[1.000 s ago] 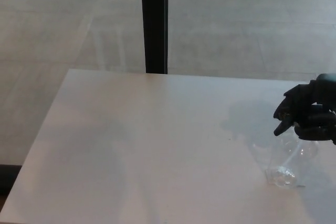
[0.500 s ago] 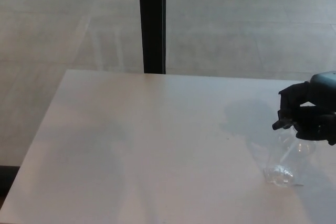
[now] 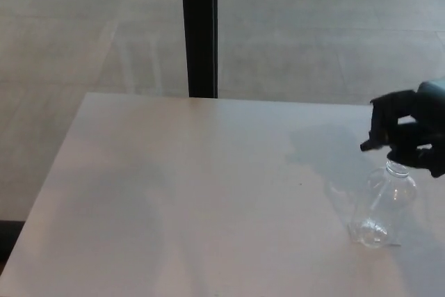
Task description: The robot uses its right hand to grab and lift the lid of the spray bottle kept in the middle of the desk and places the lid on the right side of the bottle
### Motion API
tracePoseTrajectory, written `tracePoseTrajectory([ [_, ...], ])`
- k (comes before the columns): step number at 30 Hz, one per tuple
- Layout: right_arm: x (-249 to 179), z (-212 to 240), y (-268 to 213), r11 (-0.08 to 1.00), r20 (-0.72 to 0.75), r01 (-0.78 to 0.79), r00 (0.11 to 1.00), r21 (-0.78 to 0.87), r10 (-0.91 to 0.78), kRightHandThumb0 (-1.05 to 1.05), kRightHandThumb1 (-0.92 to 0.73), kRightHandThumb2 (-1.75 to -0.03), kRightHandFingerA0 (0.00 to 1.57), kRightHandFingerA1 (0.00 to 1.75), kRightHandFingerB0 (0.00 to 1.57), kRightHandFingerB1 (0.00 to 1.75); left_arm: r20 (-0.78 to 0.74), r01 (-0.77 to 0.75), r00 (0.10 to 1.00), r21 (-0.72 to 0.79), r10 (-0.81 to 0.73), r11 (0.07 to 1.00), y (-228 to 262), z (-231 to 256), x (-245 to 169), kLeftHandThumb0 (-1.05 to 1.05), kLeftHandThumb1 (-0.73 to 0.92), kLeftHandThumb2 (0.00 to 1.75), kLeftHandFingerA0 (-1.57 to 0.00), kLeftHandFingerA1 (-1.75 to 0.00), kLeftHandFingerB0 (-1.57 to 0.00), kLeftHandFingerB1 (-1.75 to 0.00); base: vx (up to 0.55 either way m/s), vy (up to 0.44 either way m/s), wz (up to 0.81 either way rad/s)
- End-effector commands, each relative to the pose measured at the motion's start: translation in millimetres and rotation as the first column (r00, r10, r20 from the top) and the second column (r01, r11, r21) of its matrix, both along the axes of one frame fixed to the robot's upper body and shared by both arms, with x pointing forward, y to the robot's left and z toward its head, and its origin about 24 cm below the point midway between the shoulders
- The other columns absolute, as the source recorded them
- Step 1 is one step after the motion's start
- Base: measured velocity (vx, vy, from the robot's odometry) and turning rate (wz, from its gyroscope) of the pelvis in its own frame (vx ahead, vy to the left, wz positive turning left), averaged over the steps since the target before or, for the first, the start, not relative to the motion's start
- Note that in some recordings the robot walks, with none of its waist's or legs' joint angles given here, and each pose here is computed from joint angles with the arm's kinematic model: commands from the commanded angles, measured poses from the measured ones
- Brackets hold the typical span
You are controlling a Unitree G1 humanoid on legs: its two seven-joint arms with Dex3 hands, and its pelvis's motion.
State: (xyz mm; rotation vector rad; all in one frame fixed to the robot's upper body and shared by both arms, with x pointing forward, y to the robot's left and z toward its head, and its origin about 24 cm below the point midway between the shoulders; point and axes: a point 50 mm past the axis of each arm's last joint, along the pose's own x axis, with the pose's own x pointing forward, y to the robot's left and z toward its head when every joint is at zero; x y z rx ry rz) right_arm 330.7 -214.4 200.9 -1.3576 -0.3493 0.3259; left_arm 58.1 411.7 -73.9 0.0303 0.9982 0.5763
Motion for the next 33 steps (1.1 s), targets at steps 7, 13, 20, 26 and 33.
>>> tracePoseTrajectory([
  [7,-1,86,-31,0.986,0.263,0.06,0.96,0.158,-0.101,-0.26,-0.63,-0.96,0.91,1.65,0.83,1.15,0.015,0.012,1.0,0.042,-0.013,0.999,10,9,-4,-0.81,0.87,0.66,-0.54,-0.51,-0.38,-0.4,0.0,0.0,0.0],
  [13,-12,120,-35,0.98,0.315,0.078,0.94,0.181,-0.133,-0.24,-0.51,-0.98,1.09,1.56,0.88,1.17,0.016,0.009,1.0,0.047,-0.01,0.999,11,11,-4,-0.82,0.88,0.66,-0.55,-0.49,-0.38,-0.4,0.0,0.0,0.0],
  [20,-18,133,-62,0.93,0.347,0.08,0.914,0.359,-0.213,-0.21,-0.53,-1.07,0.91,1.61,0.88,1.18,0.012,0.014,1.0,0.041,-0.014,0.999,11,10,-4,-0.85,0.88,0.67,-0.53,-0.48,-0.37,-0.4,0.0,0.0,0.0],
  [26,-18,69,-77,0.924,0.204,0.204,0.938,0.324,-0.279,-0.21,-0.59,-0.89,0.91,1.63,0.88,1.06,0.013,-0.007,1.0,0.032,0.006,0.999,9,8,-5,-0.83,0.71,1.08,-0.48,-0.59,-0.32,-0.52,0.0,0.0,0.0],
  [33,-24,-19,-89,0.922,0.022,0.322,0.942,0.215,-0.334,-0.27,-0.61,-0.89,0.92,1.61,0.89,1.02,0.017,0.01,1.0,0.037,-0.011,0.999,8,8,-4,-0.82,0.69,1.09,-0.51,-0.6,-0.34,-0.53,0.0,0.0,0.0],
])
